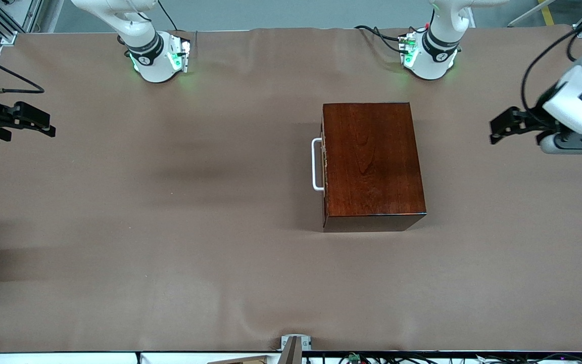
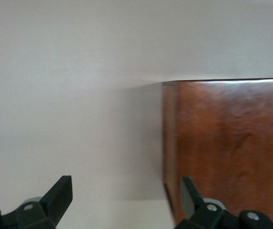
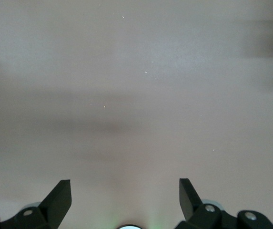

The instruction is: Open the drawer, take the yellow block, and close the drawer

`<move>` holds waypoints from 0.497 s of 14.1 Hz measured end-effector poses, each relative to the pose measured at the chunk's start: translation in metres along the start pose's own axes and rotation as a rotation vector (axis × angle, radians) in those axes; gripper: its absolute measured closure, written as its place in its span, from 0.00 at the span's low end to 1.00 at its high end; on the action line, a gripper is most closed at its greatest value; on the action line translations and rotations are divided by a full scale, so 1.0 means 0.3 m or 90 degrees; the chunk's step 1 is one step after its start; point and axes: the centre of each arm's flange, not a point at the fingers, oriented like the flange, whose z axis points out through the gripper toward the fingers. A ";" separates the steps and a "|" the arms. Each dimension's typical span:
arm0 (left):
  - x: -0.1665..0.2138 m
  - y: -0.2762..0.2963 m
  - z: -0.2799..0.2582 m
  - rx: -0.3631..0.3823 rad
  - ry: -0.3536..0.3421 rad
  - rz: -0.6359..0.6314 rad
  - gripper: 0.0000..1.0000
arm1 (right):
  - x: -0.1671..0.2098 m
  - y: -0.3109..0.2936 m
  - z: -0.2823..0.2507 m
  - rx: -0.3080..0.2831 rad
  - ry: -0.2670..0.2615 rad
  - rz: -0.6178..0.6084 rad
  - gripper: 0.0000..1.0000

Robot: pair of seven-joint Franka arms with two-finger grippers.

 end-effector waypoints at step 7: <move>-0.122 0.661 0.088 -0.043 -0.043 -0.010 0.00 | 0.003 -0.002 0.004 0.000 -0.002 -0.001 0.00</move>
